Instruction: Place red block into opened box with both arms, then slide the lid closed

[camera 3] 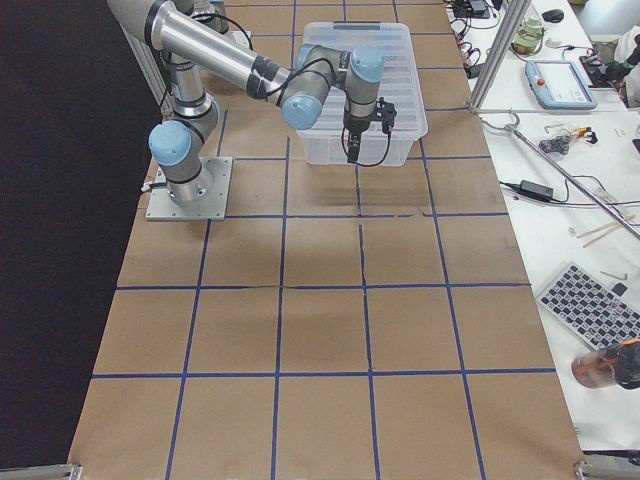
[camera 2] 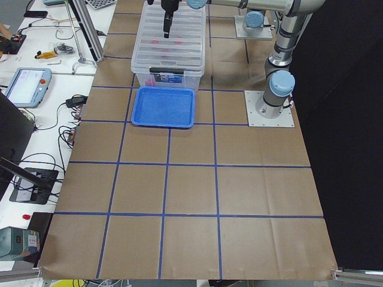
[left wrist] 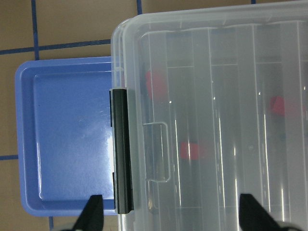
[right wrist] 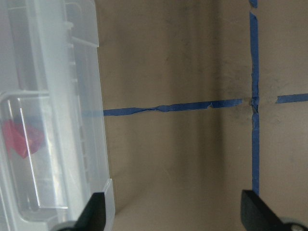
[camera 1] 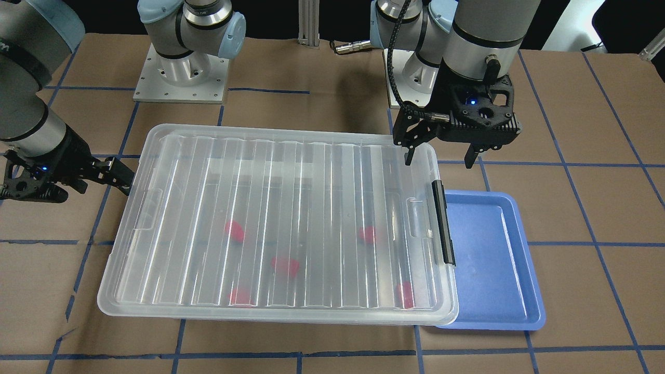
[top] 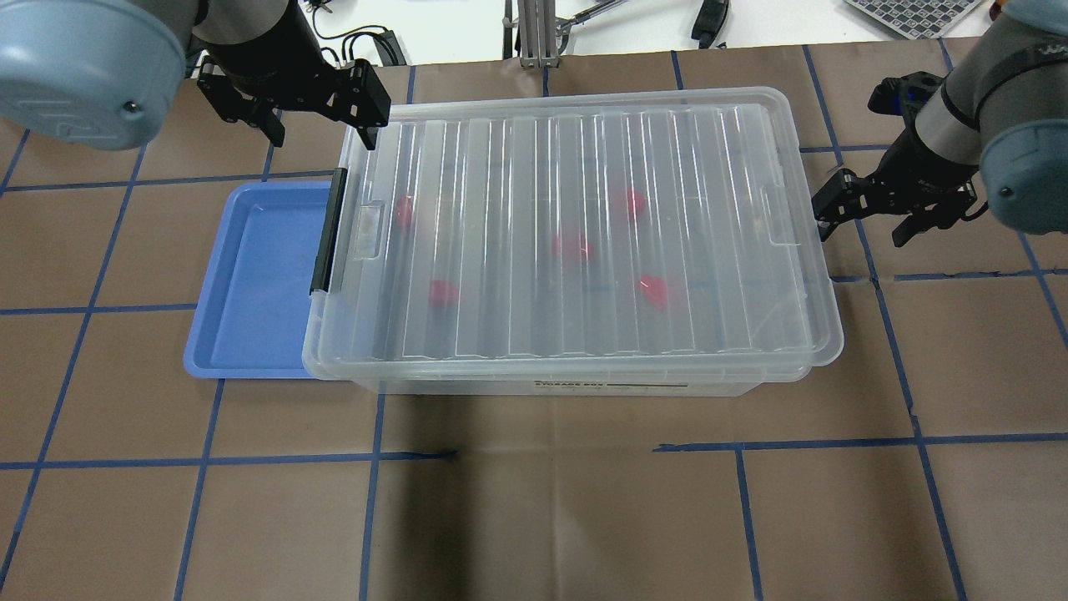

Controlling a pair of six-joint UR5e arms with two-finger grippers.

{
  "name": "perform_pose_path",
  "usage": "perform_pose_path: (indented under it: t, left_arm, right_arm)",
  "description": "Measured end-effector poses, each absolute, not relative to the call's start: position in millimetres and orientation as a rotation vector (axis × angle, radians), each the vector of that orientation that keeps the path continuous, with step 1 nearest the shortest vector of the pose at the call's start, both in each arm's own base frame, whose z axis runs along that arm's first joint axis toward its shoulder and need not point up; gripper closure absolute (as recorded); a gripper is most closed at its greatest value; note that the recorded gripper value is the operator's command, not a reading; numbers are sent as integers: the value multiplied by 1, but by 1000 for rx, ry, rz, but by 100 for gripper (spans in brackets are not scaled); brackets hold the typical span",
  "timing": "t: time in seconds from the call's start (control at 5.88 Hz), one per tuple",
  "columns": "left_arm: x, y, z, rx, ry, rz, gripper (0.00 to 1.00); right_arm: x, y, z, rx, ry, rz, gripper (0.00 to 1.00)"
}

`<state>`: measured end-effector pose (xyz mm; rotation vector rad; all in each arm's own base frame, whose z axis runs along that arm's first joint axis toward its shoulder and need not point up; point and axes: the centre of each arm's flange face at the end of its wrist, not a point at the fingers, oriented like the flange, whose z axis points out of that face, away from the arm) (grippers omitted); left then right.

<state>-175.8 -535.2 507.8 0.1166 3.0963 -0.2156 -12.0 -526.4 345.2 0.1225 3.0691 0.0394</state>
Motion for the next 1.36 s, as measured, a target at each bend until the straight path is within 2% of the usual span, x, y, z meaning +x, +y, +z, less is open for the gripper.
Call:
perform_pose_path:
  t: [0.34,0.85,1.36]
  left_arm:
    - [-176,-535,508,116,3097,-216,1]
    - [-176,-535,508,121,3096,-215,1]
    - [-176,-535,508,123,3097,-214,1]
  right_arm:
    - [-19,-532,355,90,3103,13,0]
    - [-19,-544,444,88,3165,-86,0]
    - [92,-530,508,127,3149,-19,0]
